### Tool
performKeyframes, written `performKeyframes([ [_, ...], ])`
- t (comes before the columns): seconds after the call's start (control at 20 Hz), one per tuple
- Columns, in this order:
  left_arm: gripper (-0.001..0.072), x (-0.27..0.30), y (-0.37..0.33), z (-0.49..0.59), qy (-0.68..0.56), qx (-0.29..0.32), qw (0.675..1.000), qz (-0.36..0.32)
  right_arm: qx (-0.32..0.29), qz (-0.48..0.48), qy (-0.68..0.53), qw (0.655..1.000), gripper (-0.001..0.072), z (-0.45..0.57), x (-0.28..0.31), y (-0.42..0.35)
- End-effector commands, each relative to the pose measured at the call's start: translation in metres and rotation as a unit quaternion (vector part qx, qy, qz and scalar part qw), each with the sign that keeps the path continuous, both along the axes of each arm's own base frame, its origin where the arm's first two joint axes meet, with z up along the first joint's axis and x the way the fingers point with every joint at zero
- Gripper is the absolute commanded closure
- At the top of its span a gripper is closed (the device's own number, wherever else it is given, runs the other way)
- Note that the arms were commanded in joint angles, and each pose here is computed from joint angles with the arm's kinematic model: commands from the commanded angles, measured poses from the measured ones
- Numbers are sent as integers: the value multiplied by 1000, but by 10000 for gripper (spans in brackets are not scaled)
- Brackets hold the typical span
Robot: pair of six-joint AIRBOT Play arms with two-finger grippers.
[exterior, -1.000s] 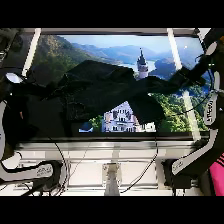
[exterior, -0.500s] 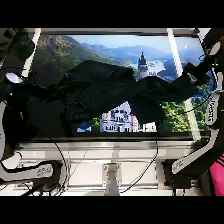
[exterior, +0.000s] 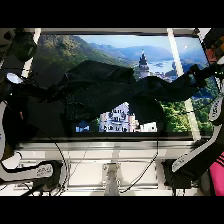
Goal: Fold the clothes and pants, and hang the long-sleeved shirts on hangers.
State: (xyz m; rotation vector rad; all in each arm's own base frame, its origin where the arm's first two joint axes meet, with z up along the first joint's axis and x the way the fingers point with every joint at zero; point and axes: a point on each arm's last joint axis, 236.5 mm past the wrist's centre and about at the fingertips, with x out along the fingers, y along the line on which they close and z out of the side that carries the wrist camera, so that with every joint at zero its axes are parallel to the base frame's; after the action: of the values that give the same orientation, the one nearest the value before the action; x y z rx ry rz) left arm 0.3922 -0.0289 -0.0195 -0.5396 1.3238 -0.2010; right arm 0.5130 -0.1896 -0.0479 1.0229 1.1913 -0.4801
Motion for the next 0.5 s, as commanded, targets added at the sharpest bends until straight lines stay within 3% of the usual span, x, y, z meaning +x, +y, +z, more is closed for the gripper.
performKeyframes([
  [0.0,473,0,0,0,0,0,1000,0,33,-3,-72,997,125,3,16,-21],
  [0.45,473,0,0,0,1,-1,1000,0,77,-9,-99,992,127,-47,33,-23],
])
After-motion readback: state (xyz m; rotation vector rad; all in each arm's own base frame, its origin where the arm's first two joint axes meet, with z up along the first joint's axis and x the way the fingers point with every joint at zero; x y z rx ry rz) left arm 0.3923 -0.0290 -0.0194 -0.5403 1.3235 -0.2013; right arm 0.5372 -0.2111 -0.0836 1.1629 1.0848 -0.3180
